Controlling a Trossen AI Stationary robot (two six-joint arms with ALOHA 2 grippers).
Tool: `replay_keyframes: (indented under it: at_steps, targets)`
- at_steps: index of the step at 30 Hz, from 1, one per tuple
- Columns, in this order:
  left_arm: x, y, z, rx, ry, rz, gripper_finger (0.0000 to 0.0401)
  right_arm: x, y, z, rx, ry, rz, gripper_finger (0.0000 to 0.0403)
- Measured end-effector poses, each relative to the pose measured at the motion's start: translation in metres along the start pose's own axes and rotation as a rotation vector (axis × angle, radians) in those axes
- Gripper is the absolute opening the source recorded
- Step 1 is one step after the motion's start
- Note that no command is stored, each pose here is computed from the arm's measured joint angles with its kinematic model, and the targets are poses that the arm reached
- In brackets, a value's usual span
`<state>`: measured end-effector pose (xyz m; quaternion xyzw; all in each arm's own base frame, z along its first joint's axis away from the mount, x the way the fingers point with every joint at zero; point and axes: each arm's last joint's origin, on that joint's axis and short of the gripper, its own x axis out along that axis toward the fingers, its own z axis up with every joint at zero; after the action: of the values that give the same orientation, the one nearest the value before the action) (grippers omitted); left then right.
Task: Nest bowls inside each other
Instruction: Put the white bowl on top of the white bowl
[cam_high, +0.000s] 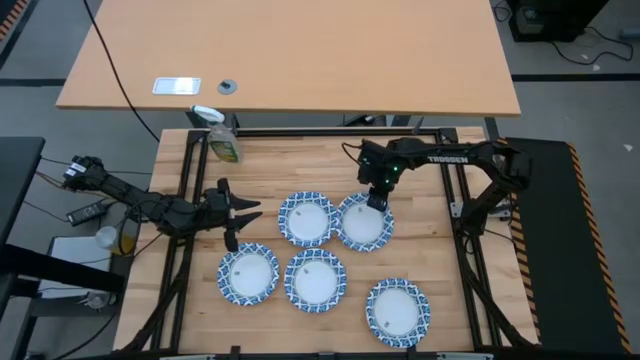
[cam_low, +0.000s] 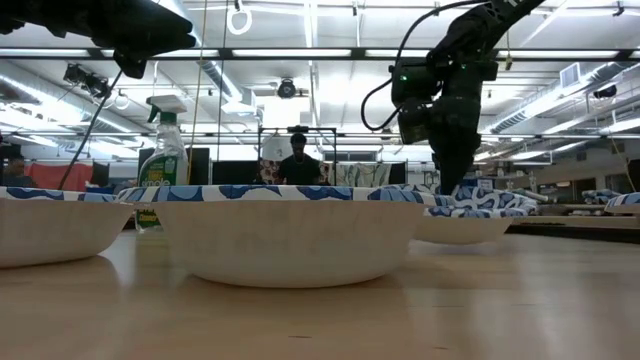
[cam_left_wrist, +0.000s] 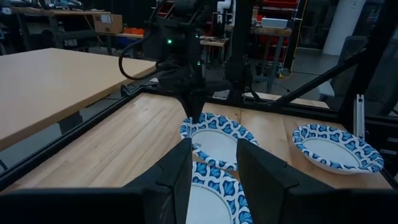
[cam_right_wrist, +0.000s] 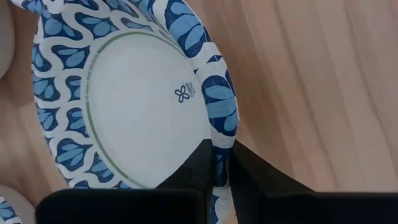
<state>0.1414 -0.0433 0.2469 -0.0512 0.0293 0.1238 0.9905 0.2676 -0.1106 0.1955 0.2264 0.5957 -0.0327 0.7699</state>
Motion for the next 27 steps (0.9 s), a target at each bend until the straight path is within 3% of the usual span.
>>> replay_keyframes:
  at_steps: [7, 14, 23, 27]
  targets:
    - [0.0, 0.0, 0.0, 0.0, 0.0, 0.0, 0.013, -0.004, -0.001, -0.001, 0.012, -0.01, 0.038, 0.005]
    - [0.0, 0.0, 0.001, -0.002, -0.007, -0.001, 0.013, -0.023, 0.002, 0.002, 0.059, -0.138, 0.123, 0.005]
    - [0.0, 0.0, 0.001, -0.002, -0.012, -0.001, 0.013, -0.024, 0.028, 0.03, 0.045, -0.349, 0.24, 0.005]
    - [0.0, 0.0, 0.002, 0.0, -0.015, 0.002, 0.013, -0.036, 0.038, 0.043, 0.035, -0.399, 0.222, 0.005]
